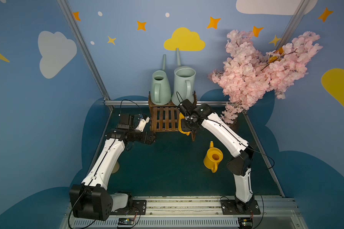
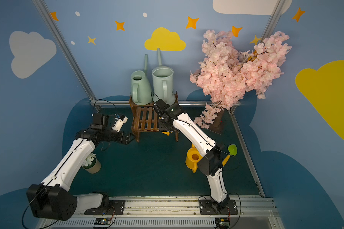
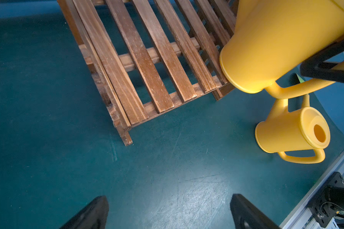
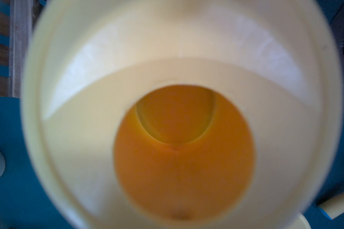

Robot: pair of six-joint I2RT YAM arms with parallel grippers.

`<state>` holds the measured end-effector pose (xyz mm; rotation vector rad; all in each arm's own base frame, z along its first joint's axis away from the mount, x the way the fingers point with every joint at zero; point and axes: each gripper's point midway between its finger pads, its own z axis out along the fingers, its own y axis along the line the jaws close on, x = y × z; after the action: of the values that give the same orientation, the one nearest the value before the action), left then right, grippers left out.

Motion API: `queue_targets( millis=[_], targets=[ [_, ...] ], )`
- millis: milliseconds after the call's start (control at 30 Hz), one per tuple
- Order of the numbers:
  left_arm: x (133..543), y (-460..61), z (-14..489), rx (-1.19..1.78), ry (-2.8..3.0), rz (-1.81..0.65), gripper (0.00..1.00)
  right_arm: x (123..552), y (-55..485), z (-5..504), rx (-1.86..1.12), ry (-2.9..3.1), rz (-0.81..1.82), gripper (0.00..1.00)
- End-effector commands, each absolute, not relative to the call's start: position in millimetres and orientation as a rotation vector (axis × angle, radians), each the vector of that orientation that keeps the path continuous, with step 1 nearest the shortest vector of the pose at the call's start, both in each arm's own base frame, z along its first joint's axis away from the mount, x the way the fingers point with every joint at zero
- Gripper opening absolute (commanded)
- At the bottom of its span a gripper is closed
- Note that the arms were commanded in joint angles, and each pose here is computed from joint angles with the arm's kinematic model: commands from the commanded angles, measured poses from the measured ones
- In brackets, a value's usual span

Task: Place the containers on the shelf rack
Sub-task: 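Place the container on the shelf.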

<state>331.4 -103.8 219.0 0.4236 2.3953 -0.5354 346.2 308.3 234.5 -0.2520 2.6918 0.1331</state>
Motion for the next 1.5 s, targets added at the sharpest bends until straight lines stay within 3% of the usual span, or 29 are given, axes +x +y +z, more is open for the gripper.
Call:
queue_targets(
  millis=[0, 300, 667, 1467],
  targets=[
    [328, -105, 218, 0.424, 2.394, -0.553, 1.00, 336, 309, 260, -0.302, 2.643, 0.187, 0.12],
    [328, -105, 218, 0.425, 2.394, -0.559, 1.00, 340, 311, 257, -0.329, 2.643, 0.164, 0.14],
    [327, -105, 216, 0.429, 2.396, -0.560, 1.00, 357, 319, 261, -0.321, 2.590, 0.154, 0.25],
    [326, -105, 214, 0.430, 2.399, -0.559, 1.00, 386, 327, 240, -0.178, 2.544, 0.100, 0.24]
  ],
)
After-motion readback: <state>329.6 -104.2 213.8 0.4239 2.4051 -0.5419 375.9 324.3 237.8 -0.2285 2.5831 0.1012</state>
